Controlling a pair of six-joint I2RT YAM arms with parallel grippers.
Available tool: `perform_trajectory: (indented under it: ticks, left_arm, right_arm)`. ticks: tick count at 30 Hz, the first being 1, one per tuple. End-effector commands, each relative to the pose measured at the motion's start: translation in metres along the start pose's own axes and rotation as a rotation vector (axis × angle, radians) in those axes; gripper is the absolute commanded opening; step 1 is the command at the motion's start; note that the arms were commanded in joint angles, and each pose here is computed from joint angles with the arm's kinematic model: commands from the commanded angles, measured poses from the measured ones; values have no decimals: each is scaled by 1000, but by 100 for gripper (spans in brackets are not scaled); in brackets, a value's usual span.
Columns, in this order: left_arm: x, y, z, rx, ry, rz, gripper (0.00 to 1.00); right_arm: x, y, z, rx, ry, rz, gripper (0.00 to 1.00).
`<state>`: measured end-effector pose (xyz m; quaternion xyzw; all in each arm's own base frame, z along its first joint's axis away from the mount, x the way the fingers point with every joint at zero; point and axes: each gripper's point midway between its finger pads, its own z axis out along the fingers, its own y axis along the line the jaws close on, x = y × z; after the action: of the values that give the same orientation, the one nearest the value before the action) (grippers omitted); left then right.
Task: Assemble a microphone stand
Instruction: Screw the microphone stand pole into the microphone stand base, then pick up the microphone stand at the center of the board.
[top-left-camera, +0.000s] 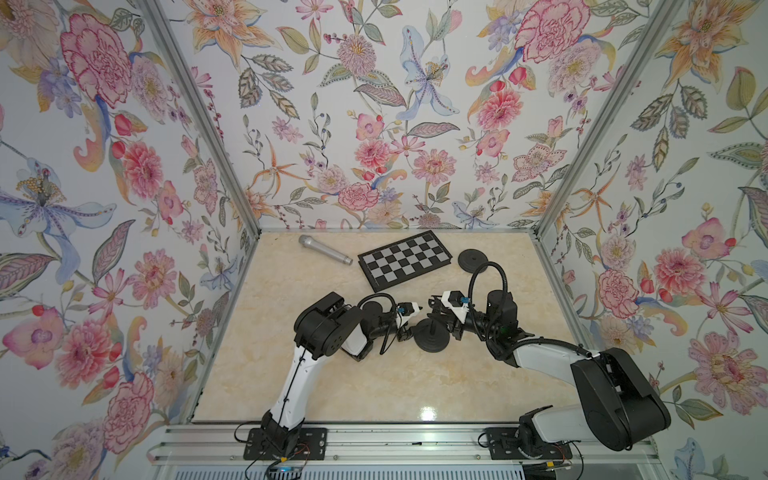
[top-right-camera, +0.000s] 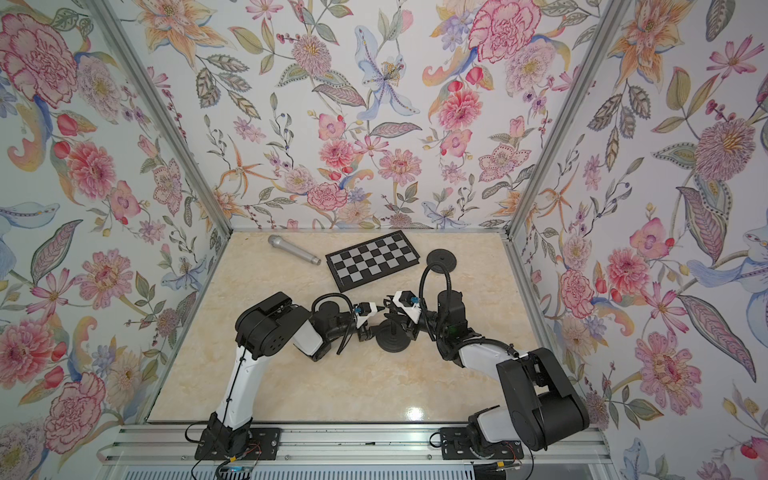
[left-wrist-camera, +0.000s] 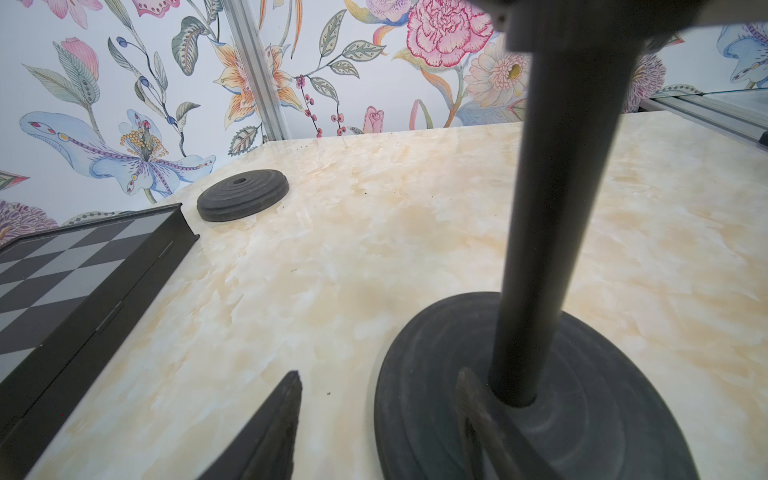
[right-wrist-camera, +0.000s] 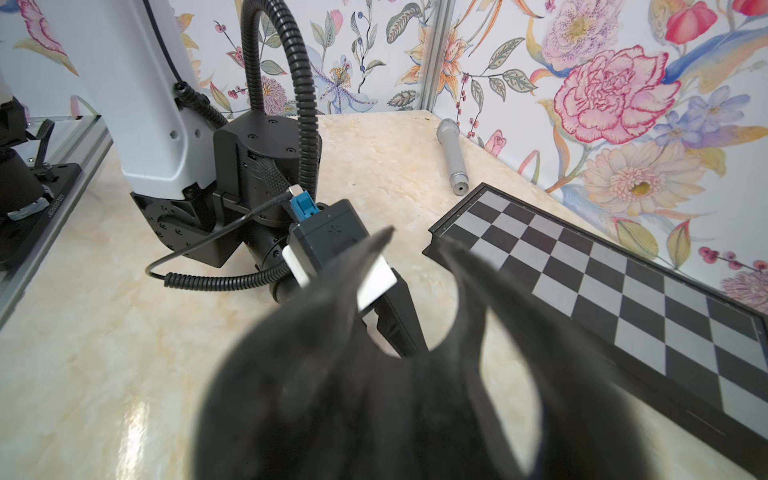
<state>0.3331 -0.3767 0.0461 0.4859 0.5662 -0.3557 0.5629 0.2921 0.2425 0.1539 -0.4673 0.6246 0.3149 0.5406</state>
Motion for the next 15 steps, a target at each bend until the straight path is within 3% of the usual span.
perform_trajectory:
  ticks: [1,4,7,12,15]
  left_arm:
    - [74,-21,-11,8,241,-109,60]
    - [75,-21,-11,0,243,-115,60]
    - [77,-17,-12,-19,250,-118,60]
    - [78,-16,-12,-31,252,-127,60]
    - [77,-15,-12,-34,254,-125,60]
  right_arm:
    - [-5,-3,-2,33,-34,-25,18]
    - [0,-12,-6,131,-23,-14,1]
    - [8,-22,-13,285,-25,30,0]
    - [33,-40,-31,692,28,85,0]
    - [45,-38,-36,855,37,115,0]
